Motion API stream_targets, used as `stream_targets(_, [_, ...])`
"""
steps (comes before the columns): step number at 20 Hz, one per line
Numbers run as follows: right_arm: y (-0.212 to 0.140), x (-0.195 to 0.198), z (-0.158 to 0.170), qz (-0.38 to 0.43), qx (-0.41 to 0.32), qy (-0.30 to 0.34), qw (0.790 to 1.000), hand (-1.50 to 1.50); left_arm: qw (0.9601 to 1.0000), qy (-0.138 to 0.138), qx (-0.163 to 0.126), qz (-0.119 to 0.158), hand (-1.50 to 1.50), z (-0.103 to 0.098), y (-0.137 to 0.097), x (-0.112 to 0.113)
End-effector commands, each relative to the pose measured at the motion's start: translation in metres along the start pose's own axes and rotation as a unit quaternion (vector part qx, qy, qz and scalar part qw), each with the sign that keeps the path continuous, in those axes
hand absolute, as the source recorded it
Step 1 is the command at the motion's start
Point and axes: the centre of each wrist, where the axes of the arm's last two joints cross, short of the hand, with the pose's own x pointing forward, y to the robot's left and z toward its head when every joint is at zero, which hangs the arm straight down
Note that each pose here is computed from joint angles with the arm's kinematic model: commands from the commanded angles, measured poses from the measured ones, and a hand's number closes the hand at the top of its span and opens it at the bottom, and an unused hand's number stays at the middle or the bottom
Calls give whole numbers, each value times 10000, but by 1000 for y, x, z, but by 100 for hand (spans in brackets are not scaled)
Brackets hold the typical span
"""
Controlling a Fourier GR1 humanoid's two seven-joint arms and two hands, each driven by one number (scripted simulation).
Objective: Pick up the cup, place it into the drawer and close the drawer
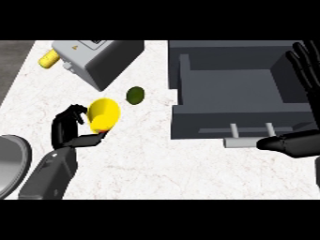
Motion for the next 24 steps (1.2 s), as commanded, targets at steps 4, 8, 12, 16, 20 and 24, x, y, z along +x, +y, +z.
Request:
stream_targets(4, [0,-15,1,94,-77,102,9999,-150,9890,-698,-1105,690,150,-69,-73,28])
stream_targets(8, [-11,-11,10,87,-156,137,9997,-150,9825,-826,-1504,727,150,-102,-120,57])
stream_targets(12, [8,-2,6,81,-191,103,9997,-150,9789,-763,-1780,657,150,-134,-151,95])
stream_targets(16, [5,-6,17,89,-69,209,9997,-150,9761,-782,-1943,585,150,-152,-195,136])
stream_targets(20, [0,-13,18,120,-171,167,9996,-150,9756,-817,-2000,402,150,-176,-234,186])
stream_targets(24, [-14,-1,12,119,-145,103,9998,-150,9800,-560,-1907,36,150,-184,-262,193])
